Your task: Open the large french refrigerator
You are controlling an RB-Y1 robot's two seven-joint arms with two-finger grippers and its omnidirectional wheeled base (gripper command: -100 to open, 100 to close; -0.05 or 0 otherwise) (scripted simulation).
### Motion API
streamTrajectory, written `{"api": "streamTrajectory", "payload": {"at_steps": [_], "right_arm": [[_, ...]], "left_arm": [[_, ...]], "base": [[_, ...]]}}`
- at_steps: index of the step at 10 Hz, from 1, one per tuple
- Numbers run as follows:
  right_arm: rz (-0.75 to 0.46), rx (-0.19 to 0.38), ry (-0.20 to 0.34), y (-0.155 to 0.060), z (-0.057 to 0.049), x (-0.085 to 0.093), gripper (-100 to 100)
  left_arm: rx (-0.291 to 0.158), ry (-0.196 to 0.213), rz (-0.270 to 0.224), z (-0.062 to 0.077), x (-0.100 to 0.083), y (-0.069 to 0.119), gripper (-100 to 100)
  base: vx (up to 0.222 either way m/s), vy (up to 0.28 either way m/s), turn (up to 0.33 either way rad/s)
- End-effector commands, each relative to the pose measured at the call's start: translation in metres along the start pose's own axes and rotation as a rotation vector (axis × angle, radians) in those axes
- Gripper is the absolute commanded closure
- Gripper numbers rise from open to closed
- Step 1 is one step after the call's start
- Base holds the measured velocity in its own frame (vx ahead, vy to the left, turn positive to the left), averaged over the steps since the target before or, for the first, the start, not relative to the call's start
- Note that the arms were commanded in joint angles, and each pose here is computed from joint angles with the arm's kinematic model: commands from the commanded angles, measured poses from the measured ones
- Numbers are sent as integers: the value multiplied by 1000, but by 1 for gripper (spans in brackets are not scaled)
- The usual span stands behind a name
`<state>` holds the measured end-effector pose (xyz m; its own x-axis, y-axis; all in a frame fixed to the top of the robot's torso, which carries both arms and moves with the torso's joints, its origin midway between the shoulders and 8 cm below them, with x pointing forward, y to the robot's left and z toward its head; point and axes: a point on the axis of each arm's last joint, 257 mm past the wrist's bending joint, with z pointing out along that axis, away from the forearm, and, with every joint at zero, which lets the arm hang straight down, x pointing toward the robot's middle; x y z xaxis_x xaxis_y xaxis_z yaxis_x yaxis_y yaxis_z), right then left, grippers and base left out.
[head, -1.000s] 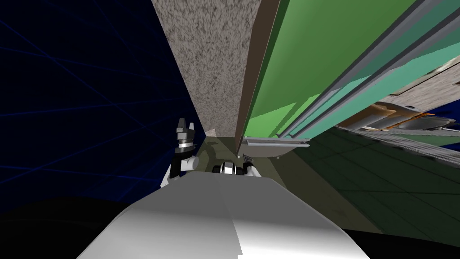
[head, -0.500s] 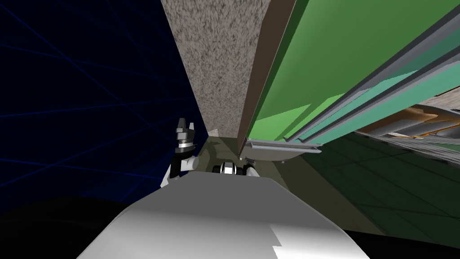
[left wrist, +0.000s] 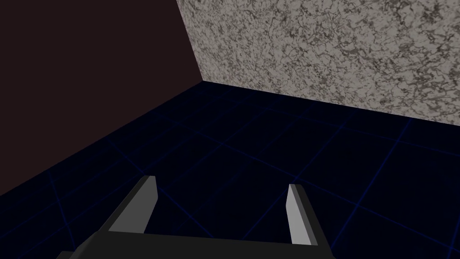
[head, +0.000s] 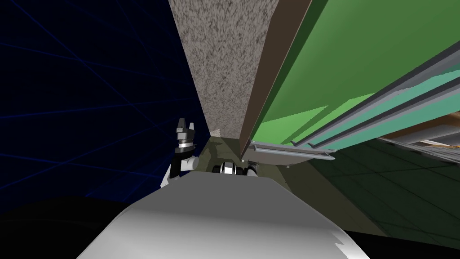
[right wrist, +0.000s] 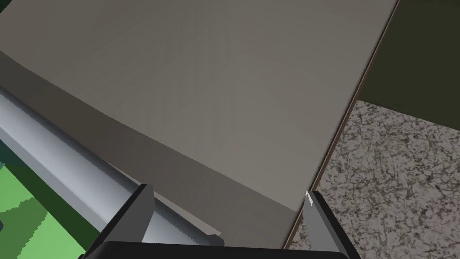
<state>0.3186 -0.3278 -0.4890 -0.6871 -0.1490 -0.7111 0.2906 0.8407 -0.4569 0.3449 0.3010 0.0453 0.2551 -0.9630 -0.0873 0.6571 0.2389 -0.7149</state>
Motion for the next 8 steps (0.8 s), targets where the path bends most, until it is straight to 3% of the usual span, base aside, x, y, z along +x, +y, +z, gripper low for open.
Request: {"api": "streamTrajectory", "payload": {"at_steps": [1, 2, 3, 4, 5, 6, 8], "right_arm": [[-108, 86, -9, -22, 4, 10, -100], [-114, 100, -5, -26, 4, 12, -100], [-180, 148, -17, -40, 5, 17, -100], [-181, 153, -14, -41, 5, 17, -100], [-245, 201, -26, -55, 6, 21, -100], [-245, 205, -26, -56, 6, 21, -100], [-351, 284, -59, -80, 6, 21, -100]], "left_arm": [[0, 0, 0, 0, 0, 0, 0], [0, 0, 0, 0, 0, 0, 0], [0, 0, 0, 0, 0, 0, 0], [0, 0, 0, 0, 0, 0, 0], [0, 0, 0, 0, 0, 0, 0], [0, 0, 0, 0, 0, 0, 0], [0, 0, 0, 0, 0, 0, 0]], "base": [[52, 44, 85], [53, 28, 57], [68, 33, 99], [59, 23, 35], [66, 29, 72], [55, 22, 39], [72, 27, 78]]}}
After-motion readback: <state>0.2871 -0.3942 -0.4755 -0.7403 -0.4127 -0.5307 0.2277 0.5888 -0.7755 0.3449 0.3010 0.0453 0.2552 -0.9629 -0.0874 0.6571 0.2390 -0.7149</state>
